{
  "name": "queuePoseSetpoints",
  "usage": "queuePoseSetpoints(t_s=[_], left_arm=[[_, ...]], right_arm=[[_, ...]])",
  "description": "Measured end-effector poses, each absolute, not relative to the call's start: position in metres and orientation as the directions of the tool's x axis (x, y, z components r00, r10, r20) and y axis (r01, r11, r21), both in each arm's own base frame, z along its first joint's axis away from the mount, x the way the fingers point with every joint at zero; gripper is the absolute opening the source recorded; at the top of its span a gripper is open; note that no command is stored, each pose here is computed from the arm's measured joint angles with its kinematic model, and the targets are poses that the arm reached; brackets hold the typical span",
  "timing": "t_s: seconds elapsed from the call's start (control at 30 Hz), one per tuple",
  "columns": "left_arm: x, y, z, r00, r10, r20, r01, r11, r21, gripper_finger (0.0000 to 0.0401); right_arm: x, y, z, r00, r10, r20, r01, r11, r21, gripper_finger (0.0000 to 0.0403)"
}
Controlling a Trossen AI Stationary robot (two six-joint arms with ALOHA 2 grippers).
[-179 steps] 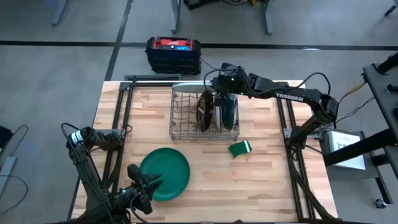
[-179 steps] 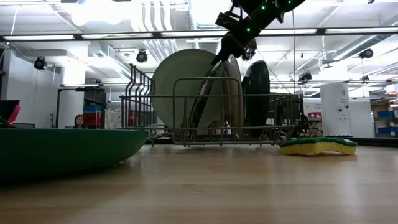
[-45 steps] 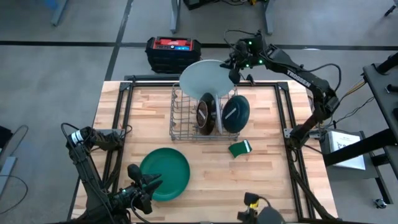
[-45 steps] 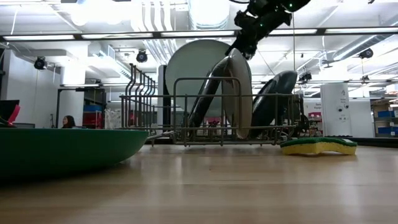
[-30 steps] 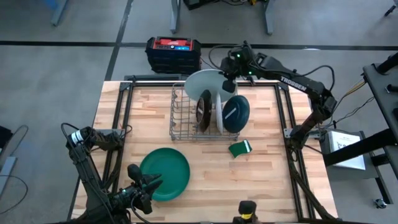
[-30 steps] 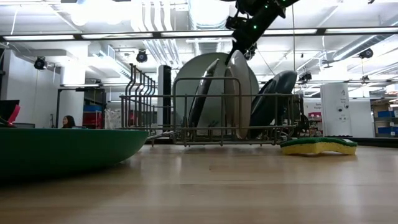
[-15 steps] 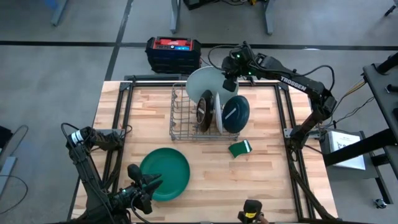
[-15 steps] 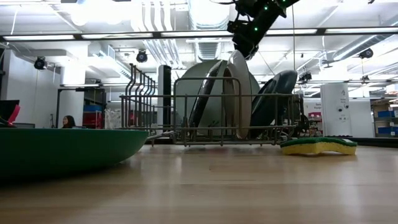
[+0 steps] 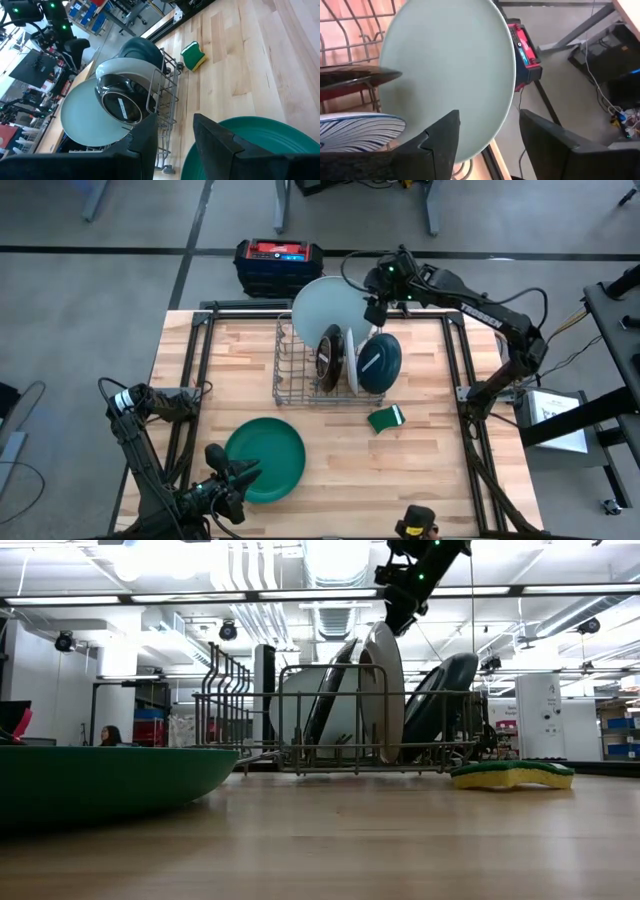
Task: Sort dishes
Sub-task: Adjust the dark green plate in the dish rack
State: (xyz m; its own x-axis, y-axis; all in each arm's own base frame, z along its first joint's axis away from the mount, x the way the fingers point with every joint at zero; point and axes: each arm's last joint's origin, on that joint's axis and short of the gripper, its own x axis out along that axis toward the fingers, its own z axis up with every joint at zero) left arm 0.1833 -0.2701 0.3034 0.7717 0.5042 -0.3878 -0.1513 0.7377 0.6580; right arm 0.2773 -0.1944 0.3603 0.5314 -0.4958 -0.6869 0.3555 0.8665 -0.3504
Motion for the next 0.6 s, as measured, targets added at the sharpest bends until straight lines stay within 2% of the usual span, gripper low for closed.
queuePoseSetpoints(t_s=[0.2,0.33,0.47,0.6], left_arm=[[0.183,-0.27,0.303,0.772,0.504,-0.388,-0.151,0.738,0.658,0.0116],[0.183,-0.27,0.303,0.772,0.504,-0.388,-0.152,0.738,0.657,0.0116],[0.183,-0.27,0.303,0.769,0.503,-0.395,-0.15,0.741,0.654,0.0116],[0.183,-0.27,0.303,0.763,0.502,-0.407,-0.145,0.746,0.65,0.0116]], right_arm=[[0.27,-0.189,0.363,0.512,-0.484,-0.71,0.382,0.868,-0.316,0.0211],[0.258,-0.181,0.359,0.434,-0.435,-0.789,0.461,0.86,-0.22,0.0216],[0.242,-0.167,0.353,0.334,-0.347,-0.876,0.604,0.792,-0.084,0.0212],[0.234,-0.146,0.346,0.331,-0.317,-0.889,0.651,0.759,-0.029,0.0209]])
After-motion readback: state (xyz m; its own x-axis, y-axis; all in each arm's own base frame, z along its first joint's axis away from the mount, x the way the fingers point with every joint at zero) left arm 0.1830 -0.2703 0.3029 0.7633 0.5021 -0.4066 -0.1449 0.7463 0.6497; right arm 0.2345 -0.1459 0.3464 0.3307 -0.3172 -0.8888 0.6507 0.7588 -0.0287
